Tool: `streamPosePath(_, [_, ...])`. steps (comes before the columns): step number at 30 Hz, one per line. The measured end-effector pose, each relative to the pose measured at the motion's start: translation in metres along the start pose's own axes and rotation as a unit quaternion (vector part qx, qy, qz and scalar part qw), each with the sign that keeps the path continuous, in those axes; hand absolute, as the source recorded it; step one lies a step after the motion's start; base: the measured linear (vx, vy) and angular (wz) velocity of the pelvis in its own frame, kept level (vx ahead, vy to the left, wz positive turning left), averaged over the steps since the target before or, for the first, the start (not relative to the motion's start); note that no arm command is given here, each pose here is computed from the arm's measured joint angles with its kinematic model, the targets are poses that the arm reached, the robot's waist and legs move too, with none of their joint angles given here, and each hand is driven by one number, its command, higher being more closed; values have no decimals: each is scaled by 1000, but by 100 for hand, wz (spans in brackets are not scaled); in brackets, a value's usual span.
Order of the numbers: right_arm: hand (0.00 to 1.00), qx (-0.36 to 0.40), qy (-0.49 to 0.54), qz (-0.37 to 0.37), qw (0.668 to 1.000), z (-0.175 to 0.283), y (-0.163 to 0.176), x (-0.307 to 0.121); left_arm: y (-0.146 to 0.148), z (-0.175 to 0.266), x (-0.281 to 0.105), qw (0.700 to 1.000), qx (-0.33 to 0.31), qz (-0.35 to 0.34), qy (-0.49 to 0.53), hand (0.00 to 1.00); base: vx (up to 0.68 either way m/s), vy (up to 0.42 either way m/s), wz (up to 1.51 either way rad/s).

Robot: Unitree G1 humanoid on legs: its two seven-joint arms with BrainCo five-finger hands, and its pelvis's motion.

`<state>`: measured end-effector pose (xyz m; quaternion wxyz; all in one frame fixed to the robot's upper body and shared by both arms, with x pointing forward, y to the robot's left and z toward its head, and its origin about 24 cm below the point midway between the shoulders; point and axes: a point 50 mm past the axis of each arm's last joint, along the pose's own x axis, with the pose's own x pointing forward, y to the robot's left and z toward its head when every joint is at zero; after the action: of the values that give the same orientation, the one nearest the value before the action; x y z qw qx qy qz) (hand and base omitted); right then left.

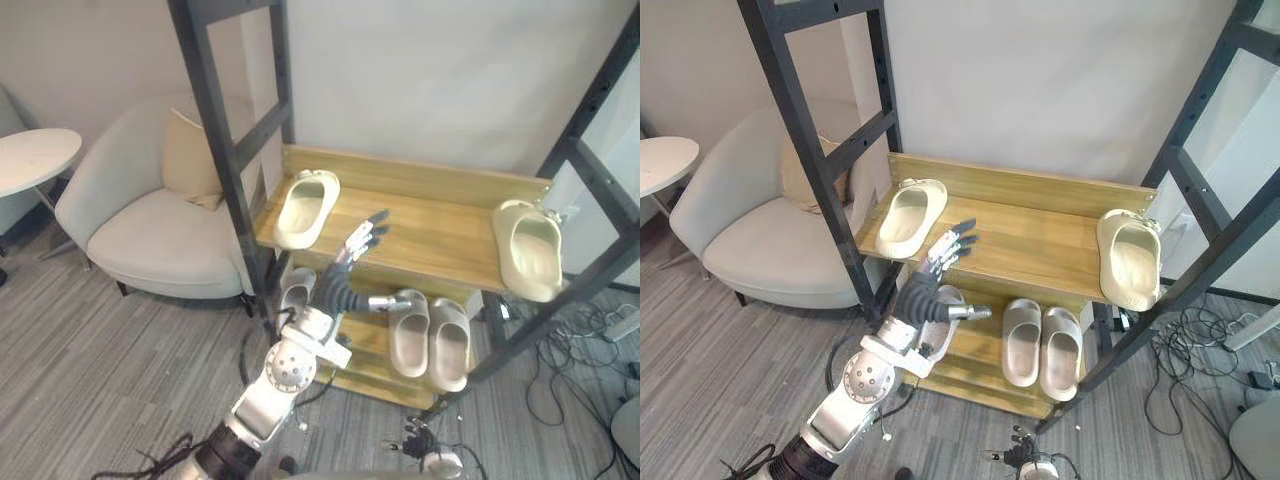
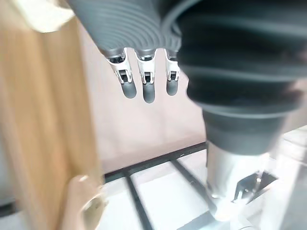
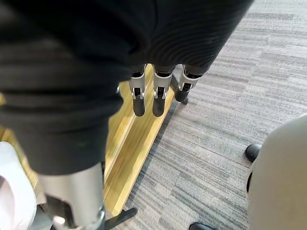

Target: Organize the slippers on the shoe rack

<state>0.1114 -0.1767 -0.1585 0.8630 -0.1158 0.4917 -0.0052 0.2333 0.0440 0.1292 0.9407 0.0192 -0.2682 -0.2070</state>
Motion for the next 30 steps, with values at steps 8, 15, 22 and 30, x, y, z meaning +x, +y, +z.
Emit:
streamPosePath(8, [0, 2, -6, 1, 1000, 4, -4, 1, 49, -8, 18, 991, 108, 76, 2, 0, -23, 5, -7])
streamPosePath(15, [0, 4, -9, 5, 1000, 7, -4, 1, 102, -29, 24, 970, 193, 133, 66, 0, 8, -9, -3])
streamPosePath(22, [0, 9, -12, 5, 1000, 10, -6, 2, 152, -25, 32, 942, 266, 186, 87, 0, 45, -15, -11])
streamPosePath(30, [0, 7, -25, 6, 1000, 19, -6, 4, 184, -14, 44, 917, 319, 221, 90, 0, 32, -8, -15])
